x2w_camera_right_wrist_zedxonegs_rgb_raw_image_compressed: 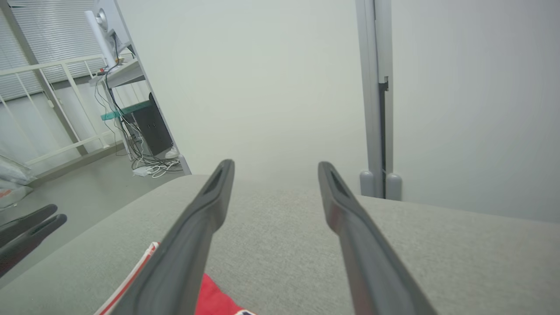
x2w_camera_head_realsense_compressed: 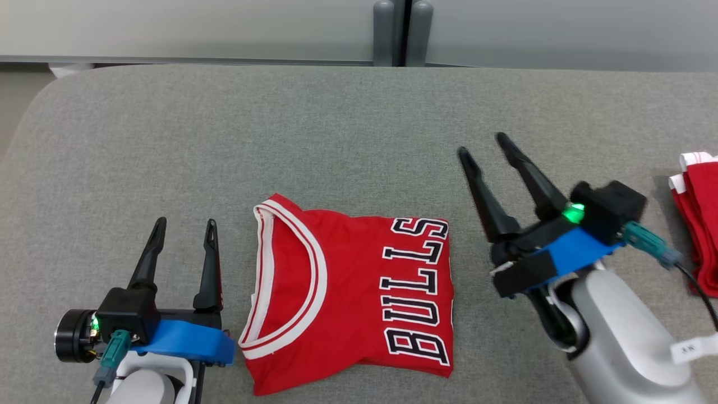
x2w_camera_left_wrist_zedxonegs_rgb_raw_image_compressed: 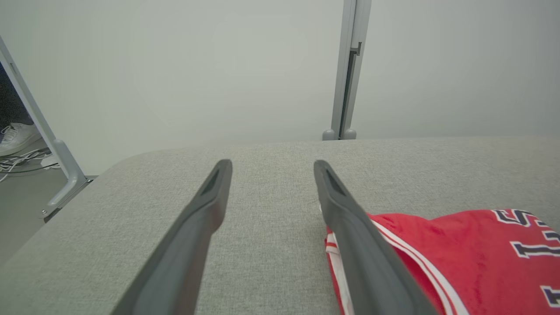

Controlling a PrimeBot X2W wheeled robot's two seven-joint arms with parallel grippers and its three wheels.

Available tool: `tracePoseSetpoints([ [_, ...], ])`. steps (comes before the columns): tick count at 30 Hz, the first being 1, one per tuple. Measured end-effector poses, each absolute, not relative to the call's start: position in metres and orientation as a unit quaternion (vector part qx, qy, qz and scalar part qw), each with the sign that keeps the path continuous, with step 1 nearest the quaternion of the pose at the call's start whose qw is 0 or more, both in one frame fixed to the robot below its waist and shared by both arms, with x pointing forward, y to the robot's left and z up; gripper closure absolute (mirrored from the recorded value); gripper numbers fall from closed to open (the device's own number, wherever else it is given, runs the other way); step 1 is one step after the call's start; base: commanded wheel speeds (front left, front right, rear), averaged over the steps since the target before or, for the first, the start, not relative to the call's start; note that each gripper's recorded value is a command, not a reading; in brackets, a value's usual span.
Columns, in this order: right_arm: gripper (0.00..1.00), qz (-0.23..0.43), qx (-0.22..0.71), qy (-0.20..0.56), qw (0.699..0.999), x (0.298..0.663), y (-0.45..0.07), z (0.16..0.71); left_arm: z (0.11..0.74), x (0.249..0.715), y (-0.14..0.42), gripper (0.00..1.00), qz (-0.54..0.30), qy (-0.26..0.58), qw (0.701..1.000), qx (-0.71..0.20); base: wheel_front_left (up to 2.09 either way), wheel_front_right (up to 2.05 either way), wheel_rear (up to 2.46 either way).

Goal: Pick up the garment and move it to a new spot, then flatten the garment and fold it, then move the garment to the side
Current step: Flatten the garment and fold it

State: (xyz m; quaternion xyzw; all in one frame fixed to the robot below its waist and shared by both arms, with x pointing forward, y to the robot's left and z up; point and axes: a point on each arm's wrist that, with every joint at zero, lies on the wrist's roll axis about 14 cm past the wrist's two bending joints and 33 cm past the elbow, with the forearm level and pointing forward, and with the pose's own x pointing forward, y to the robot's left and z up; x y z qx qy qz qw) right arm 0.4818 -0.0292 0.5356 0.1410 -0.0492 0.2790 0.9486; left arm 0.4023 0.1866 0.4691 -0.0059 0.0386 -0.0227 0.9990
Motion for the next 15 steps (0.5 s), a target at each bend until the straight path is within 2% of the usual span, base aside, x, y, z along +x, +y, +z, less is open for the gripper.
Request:
tracePoseSetpoints([
  [8,0.00,0.125,0.093,-0.019,0.988,0.451,-0.148,0.508,0.478,0.400,0.177,0.00,-0.039,0.032,0.999,-0.006,0.00,0.00,0.00],
  [11,0.00,0.091,0.075,-0.009,0.993,0.432,-0.172,0.507,0.486,0.396,0.177,0.00,-0.041,0.023,0.999,-0.004,0.00,0.00,0.00],
  [15,0.00,0.074,0.065,-0.002,0.995,0.407,-0.178,0.514,0.491,0.384,0.179,0.00,-0.040,0.021,0.999,-0.001,0.00,0.00,0.00],
])
